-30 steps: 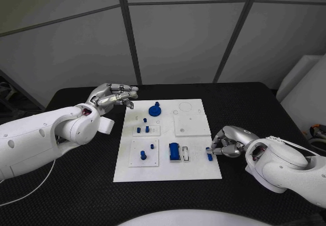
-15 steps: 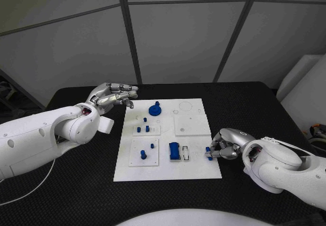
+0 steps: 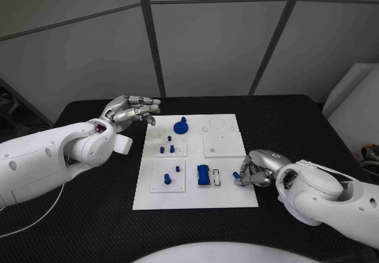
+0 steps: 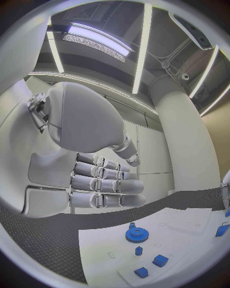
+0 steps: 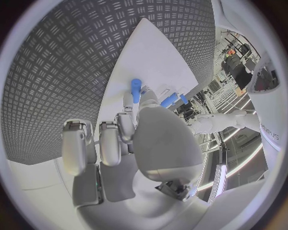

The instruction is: Assemble the parts on the task board

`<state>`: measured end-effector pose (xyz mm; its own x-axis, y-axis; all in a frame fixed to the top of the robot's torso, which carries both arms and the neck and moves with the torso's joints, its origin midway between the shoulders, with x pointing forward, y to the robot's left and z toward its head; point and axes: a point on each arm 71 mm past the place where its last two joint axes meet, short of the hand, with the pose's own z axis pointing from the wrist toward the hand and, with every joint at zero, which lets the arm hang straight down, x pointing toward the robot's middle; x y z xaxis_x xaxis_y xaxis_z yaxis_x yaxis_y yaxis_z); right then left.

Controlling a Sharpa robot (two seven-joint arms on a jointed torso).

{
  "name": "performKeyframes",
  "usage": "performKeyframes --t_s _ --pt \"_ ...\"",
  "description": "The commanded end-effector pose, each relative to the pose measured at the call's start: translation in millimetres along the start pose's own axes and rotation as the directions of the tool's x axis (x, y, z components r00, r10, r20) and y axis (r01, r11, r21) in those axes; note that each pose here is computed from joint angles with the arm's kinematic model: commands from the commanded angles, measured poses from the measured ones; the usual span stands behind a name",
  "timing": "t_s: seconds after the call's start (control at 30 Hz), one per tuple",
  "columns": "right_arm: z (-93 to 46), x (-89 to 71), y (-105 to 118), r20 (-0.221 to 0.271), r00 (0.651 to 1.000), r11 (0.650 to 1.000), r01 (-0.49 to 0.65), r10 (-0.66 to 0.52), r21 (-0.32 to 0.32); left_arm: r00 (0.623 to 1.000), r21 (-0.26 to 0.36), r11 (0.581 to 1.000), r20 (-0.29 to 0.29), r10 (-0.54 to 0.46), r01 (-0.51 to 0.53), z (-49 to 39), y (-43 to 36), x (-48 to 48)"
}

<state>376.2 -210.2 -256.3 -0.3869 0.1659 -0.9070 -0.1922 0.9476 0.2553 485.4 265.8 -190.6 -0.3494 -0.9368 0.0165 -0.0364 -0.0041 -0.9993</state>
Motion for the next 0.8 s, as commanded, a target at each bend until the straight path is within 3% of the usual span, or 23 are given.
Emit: performKeyframes --t_s 0.03,0.4,0.8 --pt "-0.3 13.8 -3.9 -0.061 0.993 0.995 0.098 -0.096 0.03 1.0 0.003 1.0 -0.012 -0.006 0.006 -0.1 -1.1 1.4" --pt "0.8 14.6 2.5 -0.043 0.993 0.993 0.112 -0.111 0.024 1.0 0.002 1.0 -0.012 -0.005 0.006 -0.8 -1.2 1.2" --pt "-3.2 14.5 4.5 -0.053 0.999 0.999 0.003 0.0 0.051 1.0 0.002 1.0 -0.013 -0.006 0.006 -0.3 -0.9 2.0"
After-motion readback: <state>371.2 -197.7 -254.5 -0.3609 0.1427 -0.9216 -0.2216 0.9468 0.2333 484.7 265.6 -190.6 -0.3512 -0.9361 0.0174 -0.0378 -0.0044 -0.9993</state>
